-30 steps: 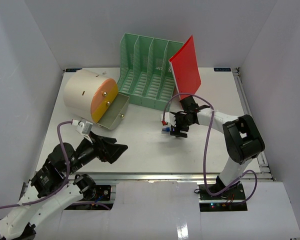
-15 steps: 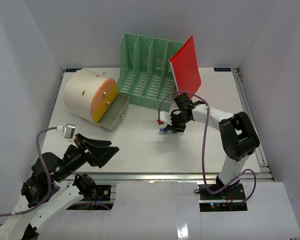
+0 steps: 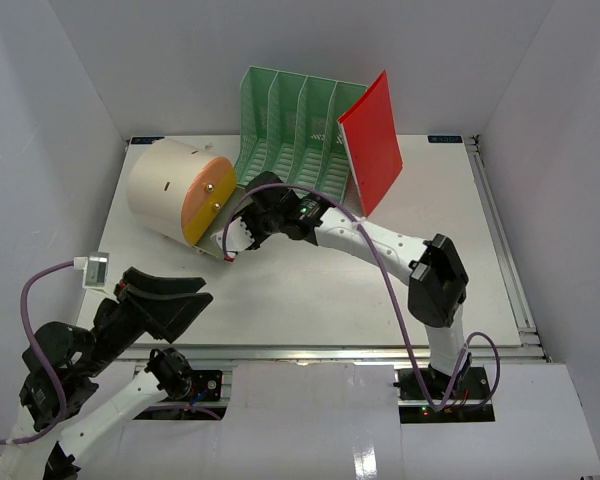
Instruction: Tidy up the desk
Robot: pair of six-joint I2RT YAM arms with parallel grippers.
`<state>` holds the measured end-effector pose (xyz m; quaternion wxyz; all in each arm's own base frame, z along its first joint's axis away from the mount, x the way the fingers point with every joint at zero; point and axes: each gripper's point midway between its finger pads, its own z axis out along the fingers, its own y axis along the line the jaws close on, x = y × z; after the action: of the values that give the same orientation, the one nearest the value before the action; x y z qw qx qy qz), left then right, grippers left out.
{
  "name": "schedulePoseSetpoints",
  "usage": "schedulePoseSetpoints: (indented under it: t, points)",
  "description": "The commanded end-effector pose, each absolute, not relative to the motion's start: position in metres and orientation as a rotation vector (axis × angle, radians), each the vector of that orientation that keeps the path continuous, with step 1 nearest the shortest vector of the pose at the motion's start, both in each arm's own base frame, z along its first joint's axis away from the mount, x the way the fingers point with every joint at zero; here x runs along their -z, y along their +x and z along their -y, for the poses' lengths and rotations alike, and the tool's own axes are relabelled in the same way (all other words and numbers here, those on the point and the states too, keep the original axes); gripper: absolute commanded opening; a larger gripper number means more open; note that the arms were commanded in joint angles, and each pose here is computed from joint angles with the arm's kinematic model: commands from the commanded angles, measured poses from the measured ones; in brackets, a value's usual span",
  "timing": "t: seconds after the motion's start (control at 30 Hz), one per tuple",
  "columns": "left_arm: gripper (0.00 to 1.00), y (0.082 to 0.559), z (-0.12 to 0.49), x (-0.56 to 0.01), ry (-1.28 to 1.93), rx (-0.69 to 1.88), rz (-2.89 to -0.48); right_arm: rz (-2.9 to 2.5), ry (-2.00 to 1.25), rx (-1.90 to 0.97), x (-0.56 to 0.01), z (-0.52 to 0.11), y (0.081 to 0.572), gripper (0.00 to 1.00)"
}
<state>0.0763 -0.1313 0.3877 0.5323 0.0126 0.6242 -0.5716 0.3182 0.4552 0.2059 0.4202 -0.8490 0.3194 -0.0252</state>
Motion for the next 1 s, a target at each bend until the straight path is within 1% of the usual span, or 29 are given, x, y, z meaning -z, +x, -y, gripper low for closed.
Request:
schedulePoseSetpoints:
  t: [0.0,0.13,0.27,0.33,0.4,0.43,0.47,0.53,0.6,0.67,0.73,0.8,0.83,0.87,0.97]
  points:
    - [0.98,0.069,0.121,-0.413,0.020,1.383,-1.417,-0.631,-2.056,0.346,-0.218,-0.499,0.350,0.17]
    - [0.98,0.066,0.118,-0.417,0.021,1.387,-1.401,-0.593,-2.013,0.401,-0.219,-0.521,0.368,0.19]
    - [0.98,0.069,0.111,-0.416,-0.016,1.368,-1.388,-0.546,-1.977,0.427,-0.220,-0.533,0.372,0.27]
    - [0.98,0.067,0.109,-0.416,-0.026,1.374,-1.384,-0.543,-1.968,0.425,-0.222,-0.536,0.374,0.38]
    - [0.98,0.066,0.108,-0.413,-0.029,1.377,-1.384,-0.543,-1.968,0.420,-0.220,-0.537,0.373,0.62]
    - [0.98,0.067,0.109,-0.411,-0.031,1.375,-1.392,-0.550,-1.968,0.419,-0.218,-0.535,0.372,0.70]
    - [0.98,0.068,0.110,-0.409,-0.031,1.371,-1.402,-0.559,-1.966,0.414,-0.218,-0.533,0.372,0.75]
    - [0.98,0.071,0.113,-0.404,-0.026,1.360,-1.428,-0.585,-1.954,0.398,-0.222,-0.528,0.369,0.80]
    - [0.98,0.073,0.117,-0.399,-0.013,1.348,-1.455,-0.614,-1.916,0.370,-0.242,-0.519,0.363,0.81]
    - [0.98,0.078,0.123,-0.394,-0.008,1.335,-1.488,-0.644,-1.928,0.323,-0.241,-0.508,0.354,0.82]
    - [0.98,0.082,0.127,-0.389,-0.006,1.326,-1.509,-0.697,-1.904,0.266,-0.257,-0.492,0.344,0.81]
    - [0.98,0.085,0.130,-0.382,-0.003,1.315,-1.529,-0.745,-1.918,0.180,-0.260,-0.470,0.331,0.80]
    - [0.98,0.087,0.132,-0.378,-0.002,1.308,-1.541,-0.777,-1.942,0.127,-0.250,-0.463,0.324,0.80]
    - [0.96,0.091,0.135,-0.371,-0.001,1.292,-1.562,-0.835,-1.953,0.051,-0.239,-0.451,0.315,0.80]
    - [0.90,0.106,0.148,-0.342,0.004,1.231,-1.652,-1.006,-1.849,-0.176,-0.248,-0.403,0.294,0.75]
